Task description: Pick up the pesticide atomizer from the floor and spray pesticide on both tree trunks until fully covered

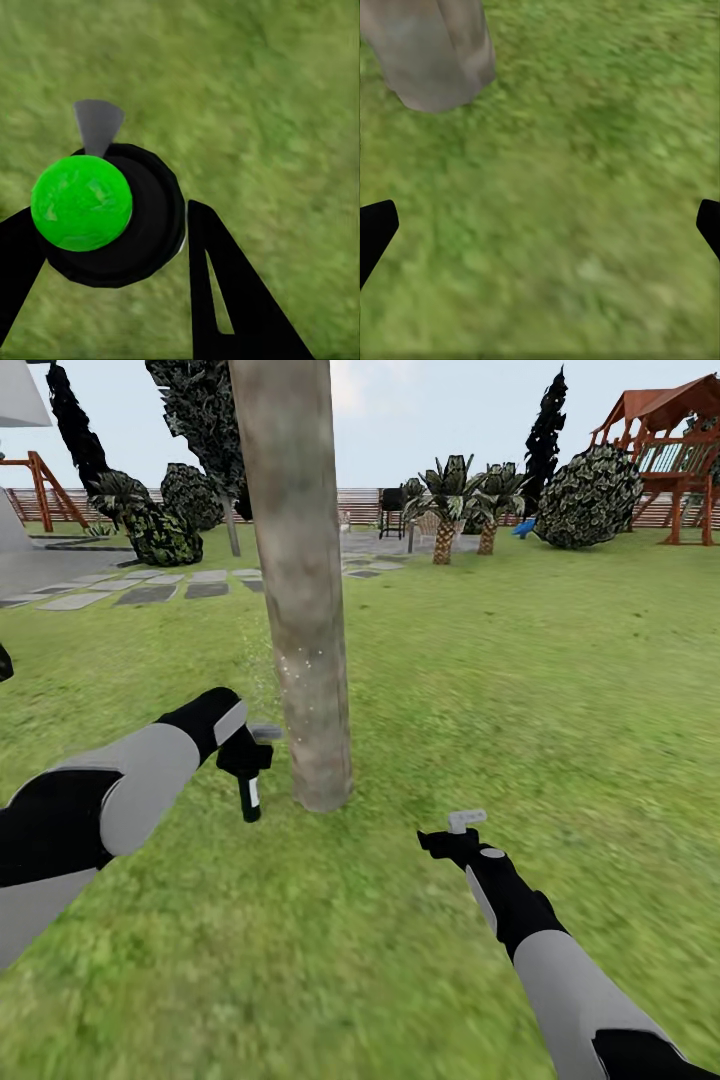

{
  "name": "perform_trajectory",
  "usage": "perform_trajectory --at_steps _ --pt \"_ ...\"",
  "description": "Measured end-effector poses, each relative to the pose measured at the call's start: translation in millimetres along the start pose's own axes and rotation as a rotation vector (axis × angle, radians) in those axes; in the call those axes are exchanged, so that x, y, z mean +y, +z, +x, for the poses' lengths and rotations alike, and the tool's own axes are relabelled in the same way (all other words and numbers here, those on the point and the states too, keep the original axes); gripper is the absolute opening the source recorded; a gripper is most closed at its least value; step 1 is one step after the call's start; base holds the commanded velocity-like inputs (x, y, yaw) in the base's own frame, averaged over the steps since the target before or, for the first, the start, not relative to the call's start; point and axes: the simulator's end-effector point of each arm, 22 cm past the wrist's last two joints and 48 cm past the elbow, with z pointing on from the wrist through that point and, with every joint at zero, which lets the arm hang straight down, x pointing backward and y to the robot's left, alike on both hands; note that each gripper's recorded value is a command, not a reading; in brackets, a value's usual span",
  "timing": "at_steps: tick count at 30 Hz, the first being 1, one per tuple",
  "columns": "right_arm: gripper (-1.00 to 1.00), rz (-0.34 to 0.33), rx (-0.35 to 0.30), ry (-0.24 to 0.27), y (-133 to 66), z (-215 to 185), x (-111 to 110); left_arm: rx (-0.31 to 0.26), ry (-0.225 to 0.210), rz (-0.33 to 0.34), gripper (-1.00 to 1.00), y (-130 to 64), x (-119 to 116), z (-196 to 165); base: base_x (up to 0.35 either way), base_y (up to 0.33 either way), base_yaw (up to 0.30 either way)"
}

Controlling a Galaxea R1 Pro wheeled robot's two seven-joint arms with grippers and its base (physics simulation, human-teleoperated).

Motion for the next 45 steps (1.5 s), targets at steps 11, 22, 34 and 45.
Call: perform_trajectory --at_steps 11,22,34,45 --pt "1.00 0.001 -0.002 -0.001 -0.3 -1 0 -0.238 -0.009 -0.003 -1.00 -98.0 7 -99 0.000 0.000 0.000" --pt "1.00 0.001 -0.001 -0.002 -0.1 0 0 -0.106 -0.003 -0.033 -1.00 -21.3 9 -33 0.000 0.000 0.000" --pt "1.00 0.002 -0.001 -0.002 -0.1 -1 -1 -0.294 -0.004 -0.025 -1.00 -131.7 4 -123 0.000 0.000 0.000" --pt "1.00 0.001 0.004 -0.002 0.2 2 -1 -0.087 -0.007 -0.045 -1.00 42.2 -5 16 0.000 0.000 0.000"
